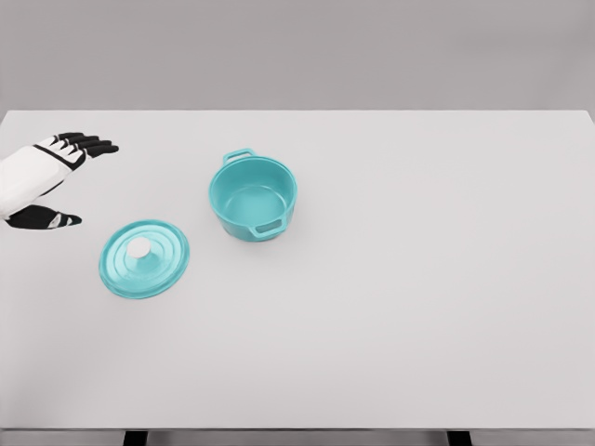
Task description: Cover the pot with left arm
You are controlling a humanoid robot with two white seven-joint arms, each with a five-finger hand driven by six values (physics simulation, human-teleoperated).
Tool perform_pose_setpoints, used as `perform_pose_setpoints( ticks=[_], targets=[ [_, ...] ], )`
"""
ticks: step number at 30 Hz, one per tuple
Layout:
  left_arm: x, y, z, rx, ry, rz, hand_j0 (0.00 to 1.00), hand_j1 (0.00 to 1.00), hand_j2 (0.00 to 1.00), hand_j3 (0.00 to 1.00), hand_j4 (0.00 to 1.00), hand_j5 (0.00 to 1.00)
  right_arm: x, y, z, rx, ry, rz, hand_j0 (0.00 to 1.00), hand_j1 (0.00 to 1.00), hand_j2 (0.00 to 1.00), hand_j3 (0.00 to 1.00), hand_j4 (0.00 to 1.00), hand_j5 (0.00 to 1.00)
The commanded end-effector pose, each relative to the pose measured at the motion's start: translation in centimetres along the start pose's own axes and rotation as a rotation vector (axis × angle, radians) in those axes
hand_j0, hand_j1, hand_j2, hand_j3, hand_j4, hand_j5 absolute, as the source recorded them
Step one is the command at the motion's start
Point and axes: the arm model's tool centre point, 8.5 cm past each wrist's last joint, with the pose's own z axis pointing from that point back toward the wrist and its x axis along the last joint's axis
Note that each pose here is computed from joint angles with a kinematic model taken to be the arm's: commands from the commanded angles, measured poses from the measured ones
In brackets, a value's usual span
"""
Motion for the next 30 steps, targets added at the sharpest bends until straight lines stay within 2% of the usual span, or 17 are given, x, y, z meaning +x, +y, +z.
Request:
perform_pose_setpoints(
  ticks=[1,8,10,11,13,14,23,27,30],
  targets=[
    [0.1,0.1,0.0,0.005,-0.003,0.005,1.00,1.00,1.00,1.00,1.00,1.00,-0.1,0.0,0.0,0.000,0.002,0.000,1.00,1.00,1.00,1.00,1.00,1.00],
    [0.2,-0.2,-0.2,-0.006,-0.004,-0.001,1.00,1.00,1.00,1.00,1.00,1.00,0.0,0.0,0.0,0.000,0.001,0.000,1.00,1.00,1.00,1.00,1.00,1.00],
    [0.0,-0.5,-0.2,-0.030,0.006,-0.017,1.00,1.00,1.00,1.00,1.00,1.00,-0.1,0.0,0.0,0.000,0.001,0.000,1.00,1.00,1.00,1.00,1.00,1.00],
    [0.0,-0.9,-0.2,-0.081,0.018,-0.046,1.00,1.00,1.00,1.00,1.00,1.00,-0.1,0.0,0.0,0.000,0.001,0.000,1.00,1.00,1.00,1.00,1.00,1.00],
    [-0.1,-1.8,-0.2,-0.184,0.026,-0.047,1.00,1.00,1.00,1.00,1.00,1.00,-0.1,0.0,0.0,0.000,0.002,0.000,1.00,1.00,1.00,1.00,1.00,1.00],
    [-0.1,-1.5,-0.5,-0.208,0.021,-0.056,1.00,1.00,1.00,1.00,1.00,1.00,-0.1,0.0,0.0,0.000,0.001,0.000,1.00,1.00,1.00,1.00,1.00,1.00],
    [0.5,-0.7,-1.0,-0.191,-0.004,-0.069,1.00,1.00,1.00,1.00,1.00,1.00,0.0,0.0,0.0,0.000,0.001,0.000,1.00,1.00,1.00,1.00,1.00,1.00],
    [2.0,0.7,-1.4,-0.165,-0.047,-0.107,1.00,1.00,1.00,1.00,1.00,1.00,0.0,0.0,0.0,0.000,-0.001,0.000,1.00,1.00,1.00,1.00,1.00,1.00],
    [2.2,0.0,-1.9,-0.184,-0.062,-0.099,1.00,1.00,1.00,1.00,1.00,1.00,-0.1,0.0,0.0,0.000,0.002,0.000,1.00,1.00,1.00,1.00,1.00,1.00]
  ],
)
